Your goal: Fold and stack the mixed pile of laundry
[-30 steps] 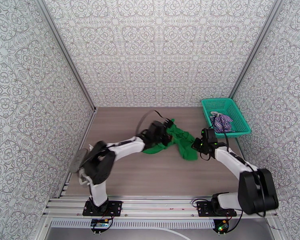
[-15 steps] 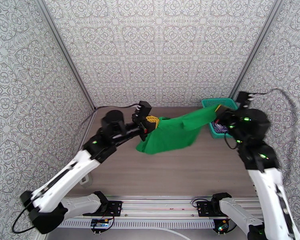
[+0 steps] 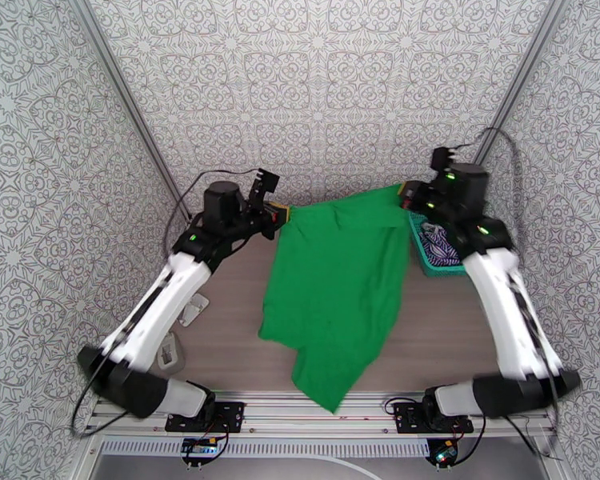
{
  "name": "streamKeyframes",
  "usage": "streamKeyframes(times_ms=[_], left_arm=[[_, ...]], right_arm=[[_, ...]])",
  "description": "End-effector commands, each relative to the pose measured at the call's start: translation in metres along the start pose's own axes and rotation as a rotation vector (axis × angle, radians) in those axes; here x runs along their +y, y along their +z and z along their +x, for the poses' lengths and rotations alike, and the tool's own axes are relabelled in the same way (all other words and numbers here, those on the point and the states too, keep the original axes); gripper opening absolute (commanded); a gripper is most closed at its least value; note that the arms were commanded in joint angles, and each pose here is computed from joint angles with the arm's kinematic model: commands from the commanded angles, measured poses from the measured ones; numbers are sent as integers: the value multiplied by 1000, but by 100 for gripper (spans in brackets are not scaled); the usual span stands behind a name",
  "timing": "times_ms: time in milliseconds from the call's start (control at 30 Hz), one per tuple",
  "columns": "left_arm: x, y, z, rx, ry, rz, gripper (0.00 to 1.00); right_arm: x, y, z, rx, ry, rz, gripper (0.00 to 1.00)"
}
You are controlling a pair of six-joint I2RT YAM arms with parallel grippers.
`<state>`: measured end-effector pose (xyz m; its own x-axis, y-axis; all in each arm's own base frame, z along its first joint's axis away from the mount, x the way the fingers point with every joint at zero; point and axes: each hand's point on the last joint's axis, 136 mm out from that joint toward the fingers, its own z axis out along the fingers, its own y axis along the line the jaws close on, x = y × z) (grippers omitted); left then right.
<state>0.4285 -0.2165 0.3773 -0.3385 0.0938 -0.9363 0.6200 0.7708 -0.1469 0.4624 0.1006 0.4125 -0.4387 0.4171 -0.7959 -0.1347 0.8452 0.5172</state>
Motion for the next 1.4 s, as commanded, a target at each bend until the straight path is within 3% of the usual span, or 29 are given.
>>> streamKeyframes(times_ms=[0,133,233,267,400,533,600,733,833,1067,1133,1267,1367], left_arm=[[-12,-47,-101,-251,120,-31,0],[-34,-86,-139,-356,231,-68,0],[-49,-98,-123,-327,274,-98,0],[-53,-98,-110,-303,278,-108,6],[-60,-87,-17,-166,171,-179,37],[-81,-69,117,20,-42,-95,70],[-89,-60,178,122,-163,-52,78],[-80,-51,262,282,-337,-98,78],[-56,-44,286,345,-481,-160,76],[14,-33,295,383,-642,-305,79],[44,-29,300,410,-673,-350,75],[86,-23,313,508,-632,-479,67],[98,-5,323,553,-606,-480,74]], right_arm=[[63,-33,-79,-228,-18,-212,0],[101,-70,-110,-306,-43,-326,0],[106,-90,-102,-290,-60,-343,0],[102,-93,-94,-274,-63,-331,0],[60,-95,-30,-151,-67,-211,0],[-23,-81,91,92,-35,0,0],[-71,-79,158,236,-11,127,0],[-142,-82,268,444,60,304,0],[-165,-86,302,503,94,377,0],[-173,-81,293,498,58,428,0],[-173,-79,288,495,42,436,0],[-176,-80,284,501,22,463,0],[-183,-85,284,490,16,502,0]])
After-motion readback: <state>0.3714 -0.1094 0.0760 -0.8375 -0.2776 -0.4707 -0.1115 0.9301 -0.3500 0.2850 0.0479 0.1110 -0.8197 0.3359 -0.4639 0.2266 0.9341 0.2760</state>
